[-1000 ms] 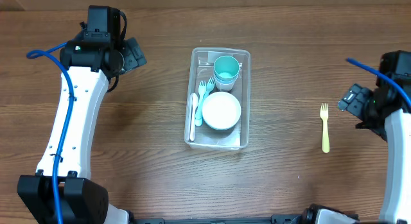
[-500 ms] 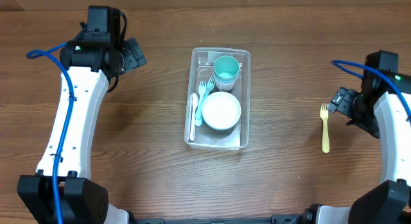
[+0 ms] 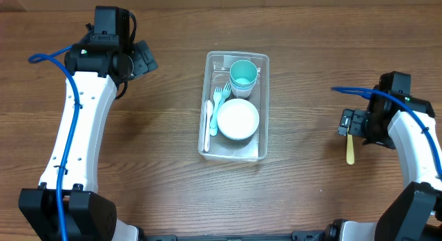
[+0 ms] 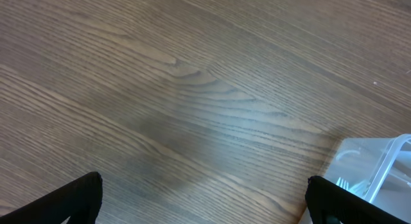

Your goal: Pack container

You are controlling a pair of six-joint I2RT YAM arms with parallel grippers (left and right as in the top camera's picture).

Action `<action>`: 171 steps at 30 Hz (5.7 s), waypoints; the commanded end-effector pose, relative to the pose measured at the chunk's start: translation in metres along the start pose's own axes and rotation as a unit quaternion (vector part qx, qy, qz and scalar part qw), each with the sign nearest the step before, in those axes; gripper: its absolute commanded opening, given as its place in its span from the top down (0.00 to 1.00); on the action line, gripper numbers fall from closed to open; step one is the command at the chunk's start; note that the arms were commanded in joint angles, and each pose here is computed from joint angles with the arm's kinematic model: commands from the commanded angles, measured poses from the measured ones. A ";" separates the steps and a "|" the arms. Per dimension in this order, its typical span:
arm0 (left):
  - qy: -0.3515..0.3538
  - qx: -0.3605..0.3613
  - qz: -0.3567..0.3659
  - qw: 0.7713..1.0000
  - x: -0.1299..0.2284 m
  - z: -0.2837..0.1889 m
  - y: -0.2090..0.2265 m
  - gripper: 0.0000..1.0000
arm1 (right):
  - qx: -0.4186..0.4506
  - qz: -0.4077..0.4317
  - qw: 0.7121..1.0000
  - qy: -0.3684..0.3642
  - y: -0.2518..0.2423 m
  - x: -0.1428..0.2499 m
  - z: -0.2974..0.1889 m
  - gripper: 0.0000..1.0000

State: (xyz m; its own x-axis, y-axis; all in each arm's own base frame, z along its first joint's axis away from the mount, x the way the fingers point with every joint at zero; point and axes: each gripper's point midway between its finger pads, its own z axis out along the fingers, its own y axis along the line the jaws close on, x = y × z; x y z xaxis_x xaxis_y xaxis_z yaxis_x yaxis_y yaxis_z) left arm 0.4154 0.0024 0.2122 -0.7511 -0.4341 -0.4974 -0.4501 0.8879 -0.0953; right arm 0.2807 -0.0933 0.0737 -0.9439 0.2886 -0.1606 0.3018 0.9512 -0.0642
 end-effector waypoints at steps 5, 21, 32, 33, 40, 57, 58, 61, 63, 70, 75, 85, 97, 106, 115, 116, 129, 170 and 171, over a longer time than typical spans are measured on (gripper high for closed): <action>-0.009 0.004 -0.007 1.000 -0.004 -0.005 -0.001 0.00 | -0.006 -0.028 0.999 0.017 0.002 -0.001 0.024 0.00; -0.008 0.004 -0.006 1.000 -0.004 -0.005 -0.001 0.00 | -0.006 -0.027 0.997 0.068 0.005 0.004 0.072 0.10; -0.009 0.004 -0.006 1.000 -0.004 -0.005 -0.001 0.00 | -0.006 -0.026 0.998 0.050 0.006 -0.002 0.077 0.11; -0.009 0.004 -0.006 1.000 -0.004 -0.005 -0.001 0.00 | -0.006 -0.026 0.998 0.050 0.006 -0.001 0.078 0.12; -0.008 0.004 -0.006 1.000 -0.004 -0.005 -0.001 0.00 | -0.016 -0.027 0.997 0.066 0.010 0.013 0.084 0.34; -0.009 0.004 -0.006 1.000 -0.004 -0.005 -0.001 0.00 | -0.016 -0.027 0.998 0.055 0.010 -0.006 0.069 0.86; -0.009 0.004 -0.006 1.000 -0.004 -0.005 -0.001 0.00 | -0.017 -0.027 0.998 0.054 0.010 -0.006 0.068 0.87; -0.009 0.004 -0.006 1.000 -0.004 -0.005 -0.001 0.00 | -0.034 -0.022 0.998 0.049 0.016 -0.014 0.061 0.91; -0.009 0.004 -0.006 1.000 -0.004 -0.005 -0.001 0.00 | -0.034 -0.012 0.998 0.048 0.015 -0.018 0.056 0.92; -0.009 0.004 -0.006 1.000 -0.004 -0.005 -0.001 0.00 | -0.079 0.004 0.996 0.048 0.030 -0.034 0.028 0.96; -0.009 0.004 -0.006 1.000 -0.004 -0.005 -0.001 0.00 | -0.122 -0.003 0.992 0.042 0.057 -0.048 -0.010 0.96; -0.009 0.004 -0.006 1.000 -0.004 -0.005 -0.001 0.00 | -0.201 -0.102 0.974 -0.027 0.194 -0.026 -0.100 0.96; -0.008 0.004 -0.006 1.000 -0.004 -0.005 -0.001 0.00 | -0.250 -0.205 0.939 -0.117 0.337 0.022 -0.131 0.96; -0.009 0.004 -0.006 1.000 -0.004 -0.005 -0.001 0.00 | -0.255 -0.220 0.938 -0.087 0.388 0.041 -0.083 0.96; -0.008 0.004 -0.006 1.000 -0.004 -0.005 -0.001 0.00 | -0.260 -0.221 0.936 -0.086 0.390 0.042 -0.084 0.00; -0.009 0.004 -0.006 1.000 -0.004 -0.005 -0.001 0.00 | -0.262 -0.221 0.935 -0.090 0.390 0.041 -0.086 0.00; -0.009 0.004 -0.006 1.000 -0.004 -0.005 -0.001 0.00 | -0.257 -0.020 0.922 -0.289 0.186 -0.058 -0.270 0.00; -0.008 0.004 -0.006 1.000 -0.004 -0.005 -0.001 0.00 | -0.275 0.031 0.733 -0.622 0.046 0.078 -0.359 0.00; -0.008 0.004 -0.006 1.000 -0.004 -0.005 -0.001 0.00 | -0.275 0.026 0.716 -0.641 0.047 0.080 -0.350 0.00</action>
State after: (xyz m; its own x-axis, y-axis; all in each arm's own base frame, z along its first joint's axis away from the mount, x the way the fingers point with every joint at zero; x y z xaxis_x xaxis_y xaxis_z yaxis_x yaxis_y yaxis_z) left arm 0.4153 0.0024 0.2122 -0.7513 -0.4341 -0.4971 -0.4501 0.8879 -0.0951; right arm 0.1631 0.0137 0.4515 0.0537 0.3831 -0.9222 -0.1114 0.9200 0.3757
